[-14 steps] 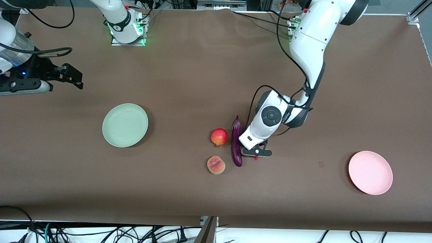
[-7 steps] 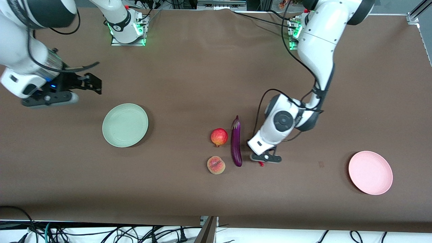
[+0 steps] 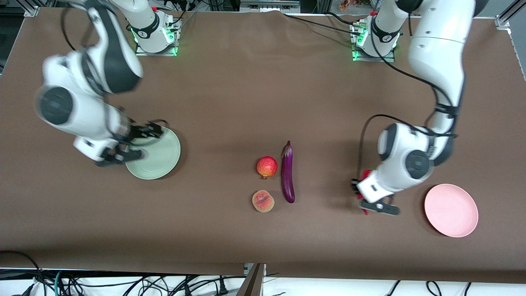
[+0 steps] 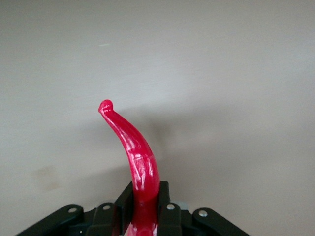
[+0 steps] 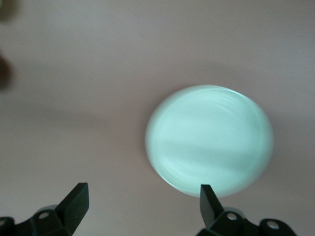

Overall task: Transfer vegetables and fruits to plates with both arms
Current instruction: 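Carry the chili onto the pink plate while the right gripper grasps pomegranate, then place the pomegranate on the green plate while the left gripper reaches eggplant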

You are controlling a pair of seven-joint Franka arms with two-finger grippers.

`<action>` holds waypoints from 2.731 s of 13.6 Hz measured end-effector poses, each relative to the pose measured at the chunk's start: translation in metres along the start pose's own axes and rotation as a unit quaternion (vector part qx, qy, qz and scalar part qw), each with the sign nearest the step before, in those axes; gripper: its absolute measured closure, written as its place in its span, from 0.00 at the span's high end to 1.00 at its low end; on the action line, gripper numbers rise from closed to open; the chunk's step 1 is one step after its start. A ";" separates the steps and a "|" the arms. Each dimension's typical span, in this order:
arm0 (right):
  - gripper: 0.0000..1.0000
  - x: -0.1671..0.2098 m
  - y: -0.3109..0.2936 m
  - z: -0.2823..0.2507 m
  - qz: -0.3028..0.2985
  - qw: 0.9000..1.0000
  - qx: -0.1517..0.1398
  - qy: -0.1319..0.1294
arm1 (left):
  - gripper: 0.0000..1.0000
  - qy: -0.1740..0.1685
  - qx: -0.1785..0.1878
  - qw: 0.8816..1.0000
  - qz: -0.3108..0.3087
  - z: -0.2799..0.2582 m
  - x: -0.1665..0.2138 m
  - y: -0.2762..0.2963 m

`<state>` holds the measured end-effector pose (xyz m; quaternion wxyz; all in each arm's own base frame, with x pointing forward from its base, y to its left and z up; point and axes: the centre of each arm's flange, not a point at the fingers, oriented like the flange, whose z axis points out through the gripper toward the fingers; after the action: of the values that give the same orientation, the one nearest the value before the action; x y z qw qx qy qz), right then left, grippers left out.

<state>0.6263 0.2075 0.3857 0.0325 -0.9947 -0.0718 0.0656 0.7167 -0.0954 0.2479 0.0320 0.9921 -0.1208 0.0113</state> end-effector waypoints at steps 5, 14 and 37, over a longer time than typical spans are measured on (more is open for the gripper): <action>1.00 0.016 -0.172 0.102 0.148 0.986 0.039 0.063 | 0.23 -0.010 0.015 0.996 0.084 -0.005 -0.028 -0.127; 1.00 0.040 -0.265 0.164 0.207 0.966 0.056 0.143 | 0.23 -0.025 0.015 0.997 0.077 0.023 -0.065 -0.230; 0.84 0.080 -0.087 0.085 0.056 0.994 -0.090 0.018 | 1.00 0.022 -0.062 0.993 0.103 0.002 -0.006 -0.165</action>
<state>0.6812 0.3098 0.2979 -0.0597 -0.9971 -0.0206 0.0430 0.7504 0.0663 0.2356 0.0951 0.9701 -0.2216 0.0285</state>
